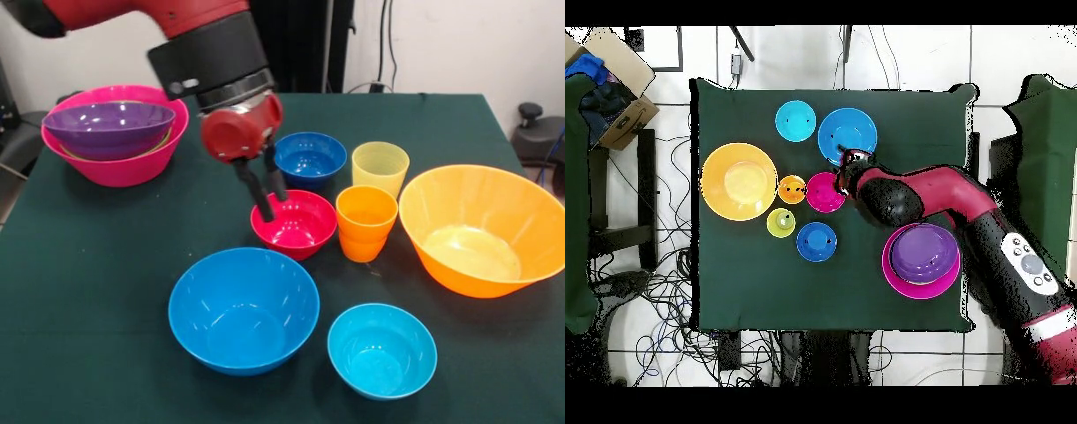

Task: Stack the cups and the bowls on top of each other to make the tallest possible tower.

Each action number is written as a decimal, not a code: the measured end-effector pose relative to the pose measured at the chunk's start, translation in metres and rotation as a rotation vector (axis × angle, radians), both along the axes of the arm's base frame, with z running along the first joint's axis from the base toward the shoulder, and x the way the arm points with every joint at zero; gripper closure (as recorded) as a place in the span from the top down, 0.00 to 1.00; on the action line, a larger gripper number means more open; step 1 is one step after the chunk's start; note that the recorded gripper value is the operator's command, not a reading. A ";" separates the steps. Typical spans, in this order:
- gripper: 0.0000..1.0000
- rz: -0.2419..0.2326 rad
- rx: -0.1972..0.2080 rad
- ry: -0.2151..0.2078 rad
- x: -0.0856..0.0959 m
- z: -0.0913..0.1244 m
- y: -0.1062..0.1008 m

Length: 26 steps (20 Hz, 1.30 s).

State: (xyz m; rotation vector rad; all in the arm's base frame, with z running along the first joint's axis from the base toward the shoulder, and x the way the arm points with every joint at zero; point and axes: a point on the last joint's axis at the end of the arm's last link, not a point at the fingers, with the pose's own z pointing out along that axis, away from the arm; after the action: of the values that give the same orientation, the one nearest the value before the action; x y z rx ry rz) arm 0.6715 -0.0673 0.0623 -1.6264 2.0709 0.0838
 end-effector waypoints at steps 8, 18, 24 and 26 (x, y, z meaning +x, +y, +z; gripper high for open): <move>1.00 0.064 -0.096 0.225 -0.010 0.028 0.035; 1.00 0.033 -0.171 0.309 -0.019 0.011 0.013; 1.00 -0.041 -0.127 0.248 -0.023 -0.012 -0.024; 1.00 -0.068 -0.117 0.227 -0.026 -0.020 -0.038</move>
State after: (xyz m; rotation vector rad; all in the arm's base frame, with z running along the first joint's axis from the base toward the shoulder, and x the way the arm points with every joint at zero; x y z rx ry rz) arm 0.6454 -0.1052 0.0423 -1.6804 2.3402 0.1314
